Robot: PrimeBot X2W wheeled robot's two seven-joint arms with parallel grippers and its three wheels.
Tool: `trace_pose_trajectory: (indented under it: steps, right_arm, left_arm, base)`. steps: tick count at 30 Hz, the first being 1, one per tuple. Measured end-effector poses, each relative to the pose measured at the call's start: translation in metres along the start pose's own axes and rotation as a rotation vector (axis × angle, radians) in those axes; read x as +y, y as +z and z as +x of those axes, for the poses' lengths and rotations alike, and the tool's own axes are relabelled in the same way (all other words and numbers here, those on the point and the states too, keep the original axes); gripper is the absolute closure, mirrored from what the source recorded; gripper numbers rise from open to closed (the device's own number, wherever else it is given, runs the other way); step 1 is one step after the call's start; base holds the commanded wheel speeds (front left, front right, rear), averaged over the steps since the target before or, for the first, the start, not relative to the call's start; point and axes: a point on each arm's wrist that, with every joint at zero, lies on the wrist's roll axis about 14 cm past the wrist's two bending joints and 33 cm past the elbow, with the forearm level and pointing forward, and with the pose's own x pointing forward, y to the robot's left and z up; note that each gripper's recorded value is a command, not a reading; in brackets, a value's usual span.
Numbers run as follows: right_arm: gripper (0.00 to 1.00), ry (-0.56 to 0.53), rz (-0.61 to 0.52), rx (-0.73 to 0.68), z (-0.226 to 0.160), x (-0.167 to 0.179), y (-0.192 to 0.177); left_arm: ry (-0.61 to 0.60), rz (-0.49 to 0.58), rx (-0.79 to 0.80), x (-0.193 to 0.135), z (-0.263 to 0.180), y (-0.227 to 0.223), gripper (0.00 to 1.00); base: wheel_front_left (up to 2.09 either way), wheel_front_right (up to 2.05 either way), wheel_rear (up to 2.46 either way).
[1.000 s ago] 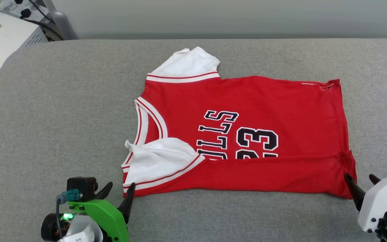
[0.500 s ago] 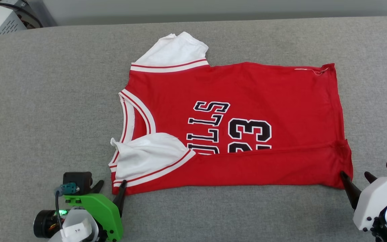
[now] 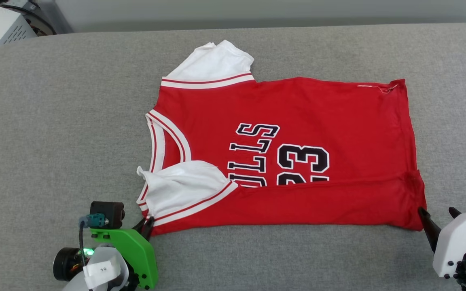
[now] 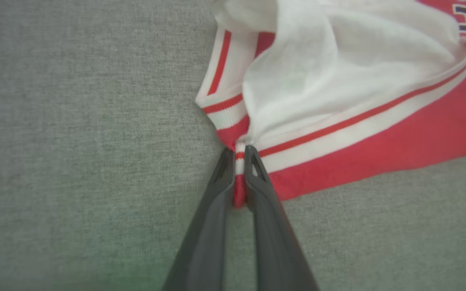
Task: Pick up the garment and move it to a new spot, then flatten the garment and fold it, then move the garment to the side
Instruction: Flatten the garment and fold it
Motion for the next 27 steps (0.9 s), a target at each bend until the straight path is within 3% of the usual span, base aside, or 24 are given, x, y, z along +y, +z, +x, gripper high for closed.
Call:
trace_pose_trajectory:
  steps: [10,22,23,24,25,27]
  right_arm:
    - [0.0,0.013,-0.039,0.049,0.011,0.009,-0.004]
    - [0.0,-0.01,-0.018,0.2,0.038,0.01,-0.041]
    - [0.05,-0.01,-0.015,0.216,0.039,0.01,-0.045]
    - [0.56,-0.009,-0.013,0.22,0.039,0.01,-0.046]
    - [1.0,-0.009,-0.01,0.221,0.04,0.01,-0.046]
    - [1.0,-0.009,-0.007,0.218,0.041,0.011,-0.045]
  left_arm:
    - [-0.049,-0.034,-0.144,-0.02,-0.026,0.027,1.0]
    - [-0.063,-0.045,-0.209,-0.026,-0.038,0.048,1.0]
    - [-0.06,-0.045,-0.208,-0.025,-0.038,0.048,1.0]
    - [-0.059,-0.045,-0.202,-0.024,-0.037,0.047,1.0]
    - [-0.058,-0.043,-0.198,-0.024,-0.037,0.046,1.0]
    - [-0.058,-0.04,-0.196,-0.024,-0.038,0.046,1.0]
  base:
    - [0.0,0.0,0.0]
    - [0.0,0.0,0.0]
    - [0.0,0.0,0.0]
    - [0.0,0.0,0.0]
    - [0.0,0.0,0.0]
    - [0.0,0.0,0.0]
